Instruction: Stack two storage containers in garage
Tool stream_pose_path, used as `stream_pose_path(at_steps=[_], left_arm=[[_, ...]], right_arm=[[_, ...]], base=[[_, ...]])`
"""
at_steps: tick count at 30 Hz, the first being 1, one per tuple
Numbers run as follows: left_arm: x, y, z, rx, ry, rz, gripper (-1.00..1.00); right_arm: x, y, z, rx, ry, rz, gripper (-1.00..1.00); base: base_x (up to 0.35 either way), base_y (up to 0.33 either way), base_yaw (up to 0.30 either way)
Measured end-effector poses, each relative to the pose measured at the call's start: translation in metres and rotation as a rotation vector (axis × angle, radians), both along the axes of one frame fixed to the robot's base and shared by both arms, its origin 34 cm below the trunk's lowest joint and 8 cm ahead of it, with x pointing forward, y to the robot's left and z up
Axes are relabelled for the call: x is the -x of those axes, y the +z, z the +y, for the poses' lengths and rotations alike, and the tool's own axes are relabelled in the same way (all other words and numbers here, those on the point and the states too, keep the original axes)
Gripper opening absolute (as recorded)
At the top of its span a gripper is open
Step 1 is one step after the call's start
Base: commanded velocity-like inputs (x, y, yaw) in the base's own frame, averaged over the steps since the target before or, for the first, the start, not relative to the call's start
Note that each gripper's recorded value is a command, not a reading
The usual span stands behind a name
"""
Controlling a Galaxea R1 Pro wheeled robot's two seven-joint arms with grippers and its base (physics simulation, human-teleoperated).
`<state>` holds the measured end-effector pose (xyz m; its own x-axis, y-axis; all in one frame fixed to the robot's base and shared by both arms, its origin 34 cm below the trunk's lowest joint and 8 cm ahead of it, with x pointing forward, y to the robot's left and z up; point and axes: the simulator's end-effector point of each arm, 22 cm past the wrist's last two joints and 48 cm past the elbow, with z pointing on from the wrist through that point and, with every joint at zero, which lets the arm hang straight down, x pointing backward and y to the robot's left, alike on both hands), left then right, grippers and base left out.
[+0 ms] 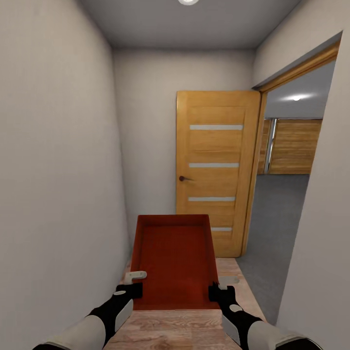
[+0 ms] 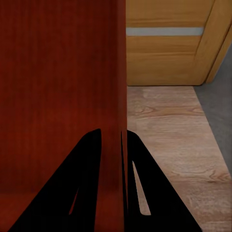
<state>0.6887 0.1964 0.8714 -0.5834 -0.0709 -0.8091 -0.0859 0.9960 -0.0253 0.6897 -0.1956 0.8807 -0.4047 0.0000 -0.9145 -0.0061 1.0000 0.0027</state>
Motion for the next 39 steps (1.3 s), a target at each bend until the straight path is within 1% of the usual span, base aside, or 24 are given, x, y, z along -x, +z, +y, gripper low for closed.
stream_pose_path(at_steps=[26, 39], left_arm=[[0.0001, -0.0001, 0.0002, 0.000, 0.000, 0.001, -1.00], [-0.0008, 0.0001, 0.0005, -0.001, -0.001, 0.001, -1.00]], right_arm=[[0.0002, -0.0003, 0.0002, 0.000, 0.000, 0.002, -1.00], [-0.0003, -0.0005, 0.0005, -0.001, -0.001, 0.001, -1.00]], base=[[0.320, 0.000, 0.000], [0.034, 0.000, -0.021]])
